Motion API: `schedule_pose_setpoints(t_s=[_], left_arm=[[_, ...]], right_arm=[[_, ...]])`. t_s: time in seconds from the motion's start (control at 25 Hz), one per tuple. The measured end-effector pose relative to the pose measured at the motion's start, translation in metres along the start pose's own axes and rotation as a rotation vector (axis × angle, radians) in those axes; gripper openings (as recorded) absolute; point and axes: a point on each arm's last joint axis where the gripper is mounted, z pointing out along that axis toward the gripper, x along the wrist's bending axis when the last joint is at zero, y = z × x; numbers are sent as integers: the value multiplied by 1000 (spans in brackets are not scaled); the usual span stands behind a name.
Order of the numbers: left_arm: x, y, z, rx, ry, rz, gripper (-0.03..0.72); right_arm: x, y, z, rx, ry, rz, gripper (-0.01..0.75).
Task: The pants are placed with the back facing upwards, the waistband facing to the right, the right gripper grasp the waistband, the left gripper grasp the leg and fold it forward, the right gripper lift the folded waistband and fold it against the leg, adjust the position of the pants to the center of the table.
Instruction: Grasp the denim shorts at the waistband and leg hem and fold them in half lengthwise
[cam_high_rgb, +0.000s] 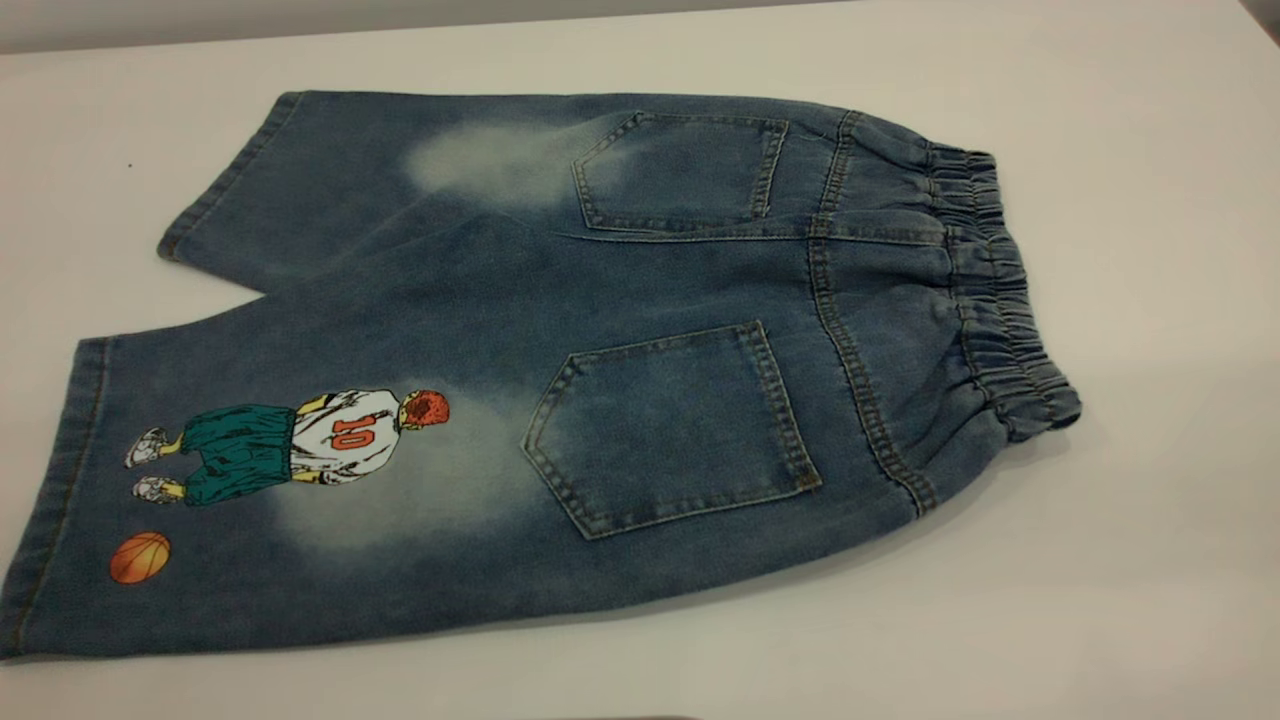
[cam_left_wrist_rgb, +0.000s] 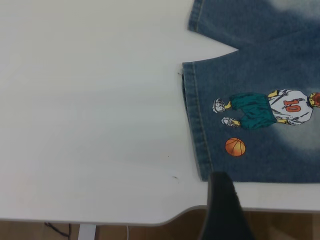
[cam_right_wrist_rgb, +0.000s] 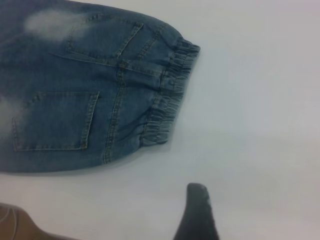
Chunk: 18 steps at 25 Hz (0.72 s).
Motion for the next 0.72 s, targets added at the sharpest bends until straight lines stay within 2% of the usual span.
schedule_pose_setpoints(t_s=[0.72], left_arm=[[0,0,0,0,0,0,412]], right_arm=[[0,0,0,0,2,1,449]])
